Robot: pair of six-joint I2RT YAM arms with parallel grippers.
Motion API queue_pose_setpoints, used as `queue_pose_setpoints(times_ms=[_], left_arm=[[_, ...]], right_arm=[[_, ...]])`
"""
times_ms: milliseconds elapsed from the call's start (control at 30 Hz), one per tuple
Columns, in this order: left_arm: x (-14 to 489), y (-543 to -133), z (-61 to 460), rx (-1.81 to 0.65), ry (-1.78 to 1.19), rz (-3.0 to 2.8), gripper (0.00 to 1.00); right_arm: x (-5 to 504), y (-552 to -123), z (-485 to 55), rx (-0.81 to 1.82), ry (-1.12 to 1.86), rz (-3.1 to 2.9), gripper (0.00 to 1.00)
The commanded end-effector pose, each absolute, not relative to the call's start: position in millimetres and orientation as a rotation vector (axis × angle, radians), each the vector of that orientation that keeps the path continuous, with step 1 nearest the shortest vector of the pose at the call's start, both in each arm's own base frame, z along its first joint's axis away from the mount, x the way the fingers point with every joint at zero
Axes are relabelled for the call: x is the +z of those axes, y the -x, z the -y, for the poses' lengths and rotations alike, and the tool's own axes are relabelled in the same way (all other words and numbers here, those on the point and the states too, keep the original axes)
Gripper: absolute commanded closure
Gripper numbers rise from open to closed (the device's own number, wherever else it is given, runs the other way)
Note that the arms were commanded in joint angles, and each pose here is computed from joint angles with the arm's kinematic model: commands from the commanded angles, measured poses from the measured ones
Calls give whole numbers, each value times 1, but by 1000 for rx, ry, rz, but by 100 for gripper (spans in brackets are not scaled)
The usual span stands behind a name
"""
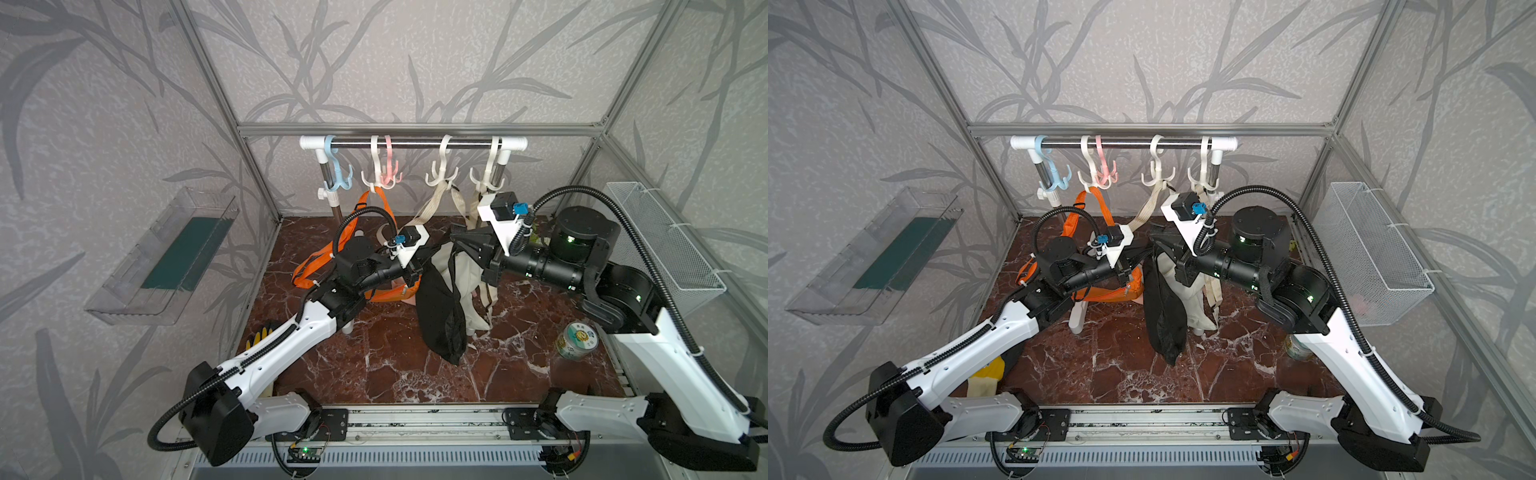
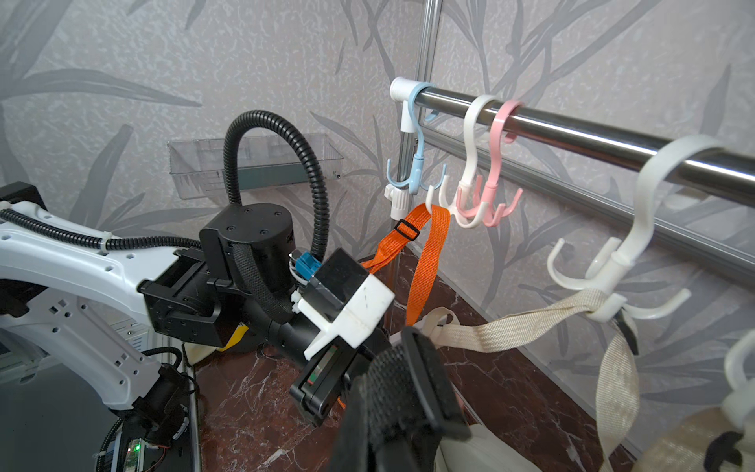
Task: Hang the bag on a hook
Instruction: Pick up the bag from the center of the board.
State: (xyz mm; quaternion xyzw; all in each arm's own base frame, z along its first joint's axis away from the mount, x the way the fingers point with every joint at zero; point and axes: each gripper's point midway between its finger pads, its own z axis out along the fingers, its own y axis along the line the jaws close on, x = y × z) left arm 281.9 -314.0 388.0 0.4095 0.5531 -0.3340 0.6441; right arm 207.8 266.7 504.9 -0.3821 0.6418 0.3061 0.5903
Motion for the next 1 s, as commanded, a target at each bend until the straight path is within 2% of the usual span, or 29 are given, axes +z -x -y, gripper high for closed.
queue_pose_setpoints(times_ms=[0,333,533,967], left_arm=[[435,-265,306,-789,-879,-1130,100],[487,-225,289,-891,-842,-1000,100],[534,-186,279,-1055,-843,-846,100],[587,-140,244,-1096,-836,-841,100]], right_arm=[[532,-202,-248,682,828,-1431,100],[541,-217,-214,533,664,-1463,100],[554,-218,-210,506,647,-1433,100],[572,-233,-233,538,655,-1412,100]])
